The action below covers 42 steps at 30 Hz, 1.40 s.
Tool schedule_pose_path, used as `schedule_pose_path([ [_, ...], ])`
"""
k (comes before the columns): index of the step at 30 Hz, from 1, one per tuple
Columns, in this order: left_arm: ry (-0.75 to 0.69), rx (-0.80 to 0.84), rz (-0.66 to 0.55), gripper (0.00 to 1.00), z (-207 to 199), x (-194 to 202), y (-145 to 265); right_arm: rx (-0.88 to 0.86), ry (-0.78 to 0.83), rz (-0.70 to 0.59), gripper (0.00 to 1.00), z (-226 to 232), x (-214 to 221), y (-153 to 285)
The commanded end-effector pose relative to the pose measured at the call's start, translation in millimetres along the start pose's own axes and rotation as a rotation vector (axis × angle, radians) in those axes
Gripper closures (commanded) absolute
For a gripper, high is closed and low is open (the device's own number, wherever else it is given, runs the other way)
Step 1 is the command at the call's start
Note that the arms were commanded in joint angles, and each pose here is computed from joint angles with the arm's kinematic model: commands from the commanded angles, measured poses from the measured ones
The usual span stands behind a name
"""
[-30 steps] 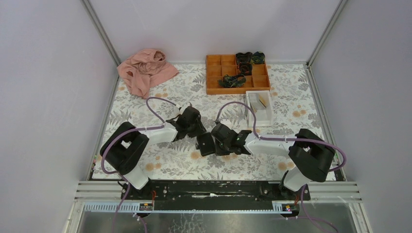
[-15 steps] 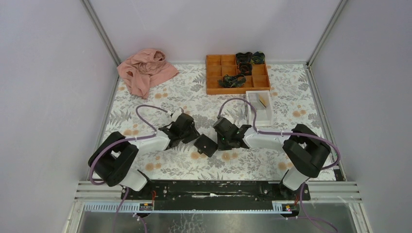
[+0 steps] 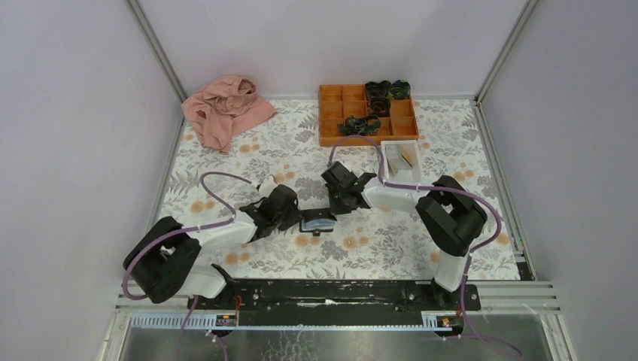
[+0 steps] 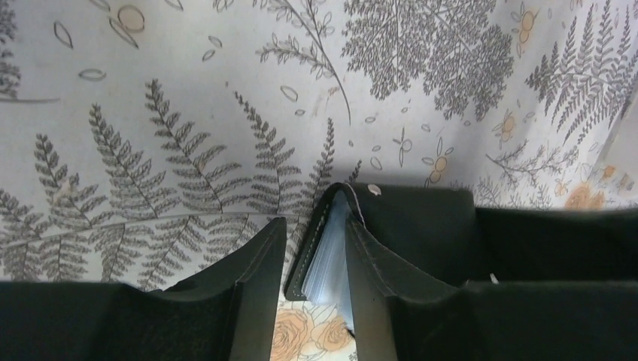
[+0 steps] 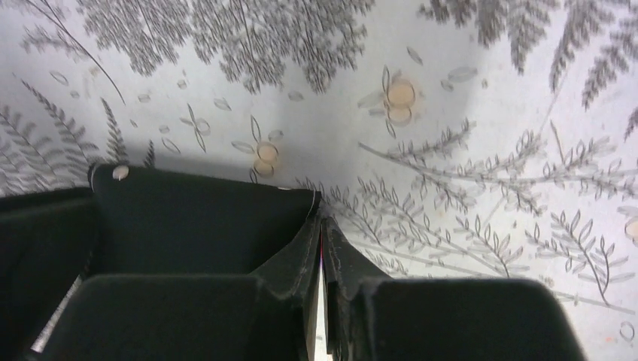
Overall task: Put the credit cards into the card holder
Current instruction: Adjust the card holder at the center of the board.
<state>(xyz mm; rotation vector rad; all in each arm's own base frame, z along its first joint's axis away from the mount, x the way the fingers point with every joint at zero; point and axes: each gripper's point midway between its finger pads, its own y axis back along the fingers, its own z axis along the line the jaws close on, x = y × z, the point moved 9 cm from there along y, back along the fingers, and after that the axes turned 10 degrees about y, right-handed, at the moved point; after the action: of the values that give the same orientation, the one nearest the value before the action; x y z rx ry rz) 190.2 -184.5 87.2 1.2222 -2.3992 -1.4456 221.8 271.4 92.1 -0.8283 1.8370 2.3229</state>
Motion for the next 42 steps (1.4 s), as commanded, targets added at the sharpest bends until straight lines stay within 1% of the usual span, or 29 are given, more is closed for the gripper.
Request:
schedule_pose_path([
  [1,-0.01,-0.093,0.078,0.57,23,21,8,-0.122,0.026,-0.106,0.89,23,-41,1],
  [9,-0.006,-0.103,0.08,0.57,30,29,16,-0.074,0.058,-0.111,0.89,14,-63,-5],
  [18,-0.001,-0.106,0.088,0.57,41,41,26,0.048,0.05,-0.126,0.86,-15,-46,4],
  [21,-0.013,-0.098,0.09,0.57,39,43,30,0.086,0.052,-0.155,0.83,-21,-48,12],
  [25,-0.038,-0.091,0.075,0.57,32,44,38,0.117,0.032,-0.205,0.74,-27,-56,28],
  [28,-0.058,-0.084,0.054,0.57,25,42,47,0.122,0.01,-0.224,0.65,-27,-58,41],
  [30,-0.065,-0.077,0.029,0.57,20,38,55,0.114,-0.02,-0.225,0.61,-27,-56,48],
  [36,-0.034,-0.044,-0.09,0.56,6,22,71,0.008,-0.12,-0.217,0.57,-22,-38,72],
  [38,-0.034,-0.035,-0.129,0.53,1,18,71,-0.016,-0.145,-0.221,0.56,-20,-33,79],
  [39,-0.045,-0.034,-0.146,0.5,-2,16,70,-0.029,-0.155,-0.218,0.56,-19,-30,82],
  [42,-0.08,-0.019,-0.167,0.44,-11,11,62,-0.044,-0.153,-0.205,0.55,-10,-23,87],
])
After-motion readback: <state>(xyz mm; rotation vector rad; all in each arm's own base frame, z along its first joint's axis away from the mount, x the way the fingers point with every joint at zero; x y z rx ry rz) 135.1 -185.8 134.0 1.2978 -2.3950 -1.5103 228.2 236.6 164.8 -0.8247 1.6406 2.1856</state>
